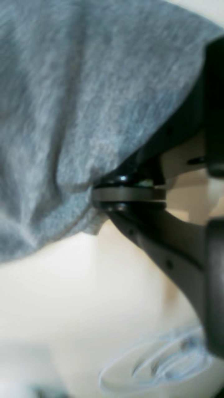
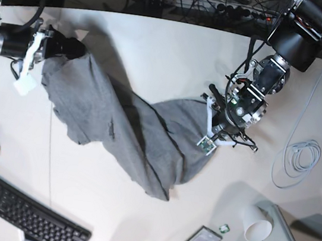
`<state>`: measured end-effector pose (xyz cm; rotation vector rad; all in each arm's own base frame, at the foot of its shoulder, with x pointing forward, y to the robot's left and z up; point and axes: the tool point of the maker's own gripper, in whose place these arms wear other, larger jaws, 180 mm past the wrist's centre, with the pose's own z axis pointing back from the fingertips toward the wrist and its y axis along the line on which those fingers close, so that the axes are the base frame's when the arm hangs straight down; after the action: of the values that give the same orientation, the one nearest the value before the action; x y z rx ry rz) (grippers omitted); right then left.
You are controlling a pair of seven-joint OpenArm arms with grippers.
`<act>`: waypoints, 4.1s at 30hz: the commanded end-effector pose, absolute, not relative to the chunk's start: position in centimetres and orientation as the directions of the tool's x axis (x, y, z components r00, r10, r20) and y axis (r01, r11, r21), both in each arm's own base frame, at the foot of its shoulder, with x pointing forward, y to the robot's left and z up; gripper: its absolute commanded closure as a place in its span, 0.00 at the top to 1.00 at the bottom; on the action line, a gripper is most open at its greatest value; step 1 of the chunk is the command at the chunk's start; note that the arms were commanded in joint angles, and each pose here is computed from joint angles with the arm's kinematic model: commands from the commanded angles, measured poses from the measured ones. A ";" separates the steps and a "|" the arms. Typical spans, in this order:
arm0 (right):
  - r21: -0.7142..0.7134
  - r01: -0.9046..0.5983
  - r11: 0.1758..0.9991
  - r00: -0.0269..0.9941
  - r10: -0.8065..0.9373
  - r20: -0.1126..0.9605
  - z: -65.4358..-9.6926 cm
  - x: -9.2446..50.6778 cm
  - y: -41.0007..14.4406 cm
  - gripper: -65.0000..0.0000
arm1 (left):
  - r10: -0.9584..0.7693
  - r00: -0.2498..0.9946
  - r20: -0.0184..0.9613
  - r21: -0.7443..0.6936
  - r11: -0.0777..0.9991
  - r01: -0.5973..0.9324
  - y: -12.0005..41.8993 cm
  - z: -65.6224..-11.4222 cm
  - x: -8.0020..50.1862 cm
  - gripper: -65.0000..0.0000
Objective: Layout the t-shirt on the table in an organized manner, then fold the t-shirt properly
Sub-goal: 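Pull the shirt apart with both grippers to stretch it flat, then release the shirt with the left gripper and lift the right gripper's fabric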
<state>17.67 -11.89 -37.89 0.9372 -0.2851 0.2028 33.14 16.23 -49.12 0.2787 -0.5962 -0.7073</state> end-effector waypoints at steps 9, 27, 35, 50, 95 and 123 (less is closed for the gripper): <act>0.715 -0.226 0.662 0.969 0.075 0.236 -39.7 16.1 -16.4 0.00 | -0.766 0.590 0.255 0.568 0.612 0.549 21.4 -50.2 32.7 0.00; 0.528 -0.174 0.831 0.984 0.169 0.059 -45.0 12.9 -19.4 0.01 | -0.710 0.547 0.443 0.598 0.689 0.410 20.8 -41.5 36.7 0.00; 0.533 -0.179 0.827 0.983 0.167 0.071 -45.0 13.4 -18.9 0.01 | -0.735 0.550 0.397 0.454 0.678 0.578 15.0 -45.2 31.3 0.00; 0.539 -0.208 0.816 0.973 0.230 0.028 -46.1 12.1 -18.4 0.05 | -0.719 0.596 0.358 0.488 0.688 0.537 20.8 -48.0 31.8 0.00; -0.036 -0.602 0.798 0.741 0.574 0.348 -46.2 27.5 -13.3 0.00 | -0.585 0.693 0.421 0.577 0.762 0.293 30.3 -41.4 28.2 0.00; 0.032 -0.757 0.652 0.650 0.749 0.127 -44.7 14.0 -11.7 0.03 | -0.575 0.714 0.400 0.558 0.771 0.308 30.2 -42.9 27.7 0.00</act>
<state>13.38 -11.29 -45.19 0.1073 -0.0899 0.8479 26.70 29.89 -44.08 0.4574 -0.5534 -0.5110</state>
